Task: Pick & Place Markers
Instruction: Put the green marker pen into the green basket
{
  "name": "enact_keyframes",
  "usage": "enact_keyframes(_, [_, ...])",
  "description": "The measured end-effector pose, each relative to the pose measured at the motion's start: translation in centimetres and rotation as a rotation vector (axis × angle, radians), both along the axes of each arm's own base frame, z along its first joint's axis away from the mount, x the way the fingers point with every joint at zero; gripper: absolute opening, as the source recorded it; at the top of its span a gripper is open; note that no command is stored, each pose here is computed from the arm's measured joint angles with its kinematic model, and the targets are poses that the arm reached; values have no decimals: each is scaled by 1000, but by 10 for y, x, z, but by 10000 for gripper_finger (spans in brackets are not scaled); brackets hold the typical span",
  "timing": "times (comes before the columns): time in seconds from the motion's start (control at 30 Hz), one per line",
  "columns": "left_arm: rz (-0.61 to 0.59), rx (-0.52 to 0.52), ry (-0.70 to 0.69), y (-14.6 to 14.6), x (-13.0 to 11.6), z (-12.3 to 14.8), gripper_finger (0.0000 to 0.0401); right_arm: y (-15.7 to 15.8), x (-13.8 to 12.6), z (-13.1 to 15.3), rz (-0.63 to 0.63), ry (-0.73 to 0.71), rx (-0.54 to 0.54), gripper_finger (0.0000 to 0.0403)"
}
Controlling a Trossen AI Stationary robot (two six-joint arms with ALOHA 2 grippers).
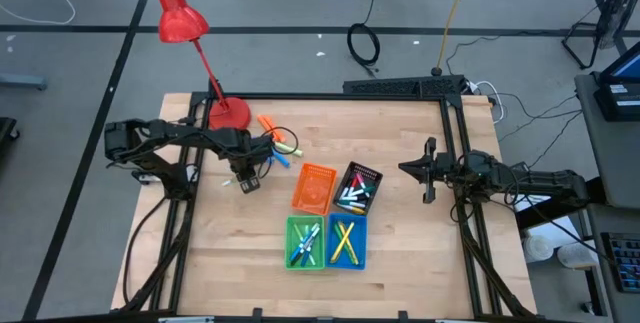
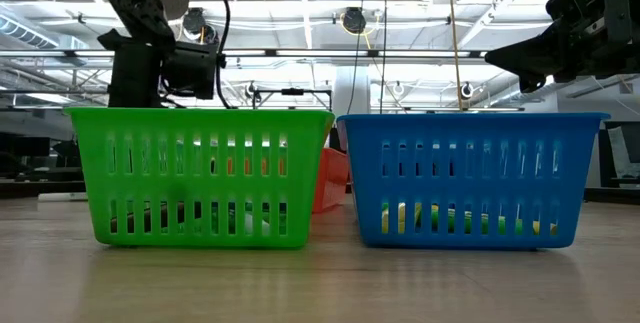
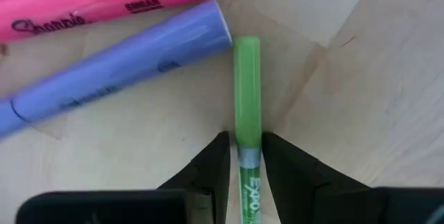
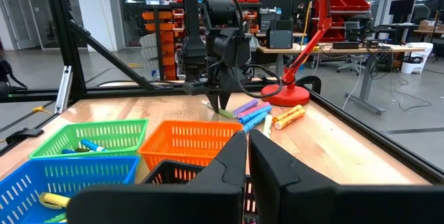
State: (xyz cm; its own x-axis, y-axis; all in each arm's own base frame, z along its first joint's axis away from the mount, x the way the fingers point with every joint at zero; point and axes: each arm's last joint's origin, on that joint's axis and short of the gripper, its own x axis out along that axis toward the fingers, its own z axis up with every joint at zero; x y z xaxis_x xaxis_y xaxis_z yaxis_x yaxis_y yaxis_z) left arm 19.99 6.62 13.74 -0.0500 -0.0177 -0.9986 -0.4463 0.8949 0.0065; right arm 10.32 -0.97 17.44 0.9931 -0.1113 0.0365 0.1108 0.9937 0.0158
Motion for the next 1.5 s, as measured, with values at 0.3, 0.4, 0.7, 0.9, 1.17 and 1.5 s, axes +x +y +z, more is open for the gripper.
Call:
enact_keyframes(0.3, [224, 15, -5, -3, 1, -2, 93, 0, 0, 0, 0, 0, 0, 8])
enact_keyframes(0.4, [285, 22, 19, -8, 1, -2, 93, 0, 0, 0, 0, 0, 0, 8])
enact_keyframes(0.7, [264, -32, 80, -22, -2, -2, 92, 0, 0, 0, 0, 0, 0, 8])
enact_keyframes(0.9, [304, -68, 115, -24, -5, -1, 92, 0, 0, 0, 0, 0, 0, 8])
enact_keyframes(1.17, [280, -25, 68, -23, -1, -2, 92, 0, 0, 0, 0, 0, 0, 8])
enact_keyframes(1.5, [248, 22, 16, -29, 5, -3, 62, 0, 0, 0, 0, 0, 0, 8])
